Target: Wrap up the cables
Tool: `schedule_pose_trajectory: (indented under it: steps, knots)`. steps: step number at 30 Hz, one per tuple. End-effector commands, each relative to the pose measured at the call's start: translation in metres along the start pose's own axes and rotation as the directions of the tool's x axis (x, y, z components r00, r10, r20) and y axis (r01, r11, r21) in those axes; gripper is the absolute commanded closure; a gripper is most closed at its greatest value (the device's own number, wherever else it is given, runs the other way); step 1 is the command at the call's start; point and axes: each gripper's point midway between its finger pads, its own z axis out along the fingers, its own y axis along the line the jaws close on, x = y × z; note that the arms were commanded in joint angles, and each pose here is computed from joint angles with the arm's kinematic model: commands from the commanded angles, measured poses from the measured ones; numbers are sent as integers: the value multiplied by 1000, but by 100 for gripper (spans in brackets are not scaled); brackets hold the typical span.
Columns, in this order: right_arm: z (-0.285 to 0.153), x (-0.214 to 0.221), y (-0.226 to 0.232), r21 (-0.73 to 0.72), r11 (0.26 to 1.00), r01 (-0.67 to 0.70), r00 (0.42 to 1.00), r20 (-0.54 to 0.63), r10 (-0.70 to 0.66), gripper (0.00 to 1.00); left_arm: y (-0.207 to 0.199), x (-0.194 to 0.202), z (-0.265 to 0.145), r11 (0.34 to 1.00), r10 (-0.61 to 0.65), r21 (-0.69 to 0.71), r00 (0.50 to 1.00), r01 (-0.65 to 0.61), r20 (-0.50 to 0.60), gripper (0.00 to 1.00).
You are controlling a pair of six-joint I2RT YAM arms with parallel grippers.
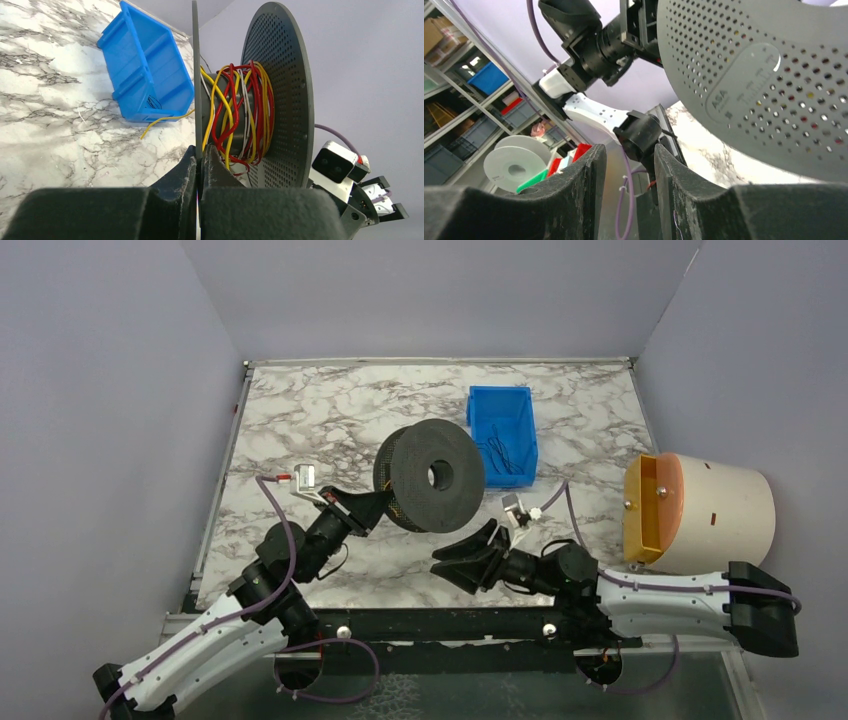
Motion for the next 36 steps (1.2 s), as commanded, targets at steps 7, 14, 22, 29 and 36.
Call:
schedule_pose_trajectory:
  steps: [7, 14, 22, 29, 36]
  knots:
    - [-45, -8, -30, 219, 972, 83, 995, -64, -70, 54, -43, -52, -6, 996, 43, 70, 990, -53, 138, 100]
    - [-71, -39, -57, 428, 880, 204, 979, -85, -186, 51, -37, -72, -7, 985, 172, -25, 968, -171, 183, 100]
    - [-93, -61, -103, 655, 622, 430, 902, -291, -318, 42, -28, -97, -4, 917, 388, -178, 903, -358, 183, 100]
    - [-95, -58, -122, 676, 473, 565, 825, -472, -312, 39, -27, -122, -9, 795, 590, -281, 792, -537, 158, 100]
    - [-98, -51, -132, 682, 440, 585, 810, -516, -277, 36, -24, -146, -13, 649, 732, -385, 677, -655, 82, 100]
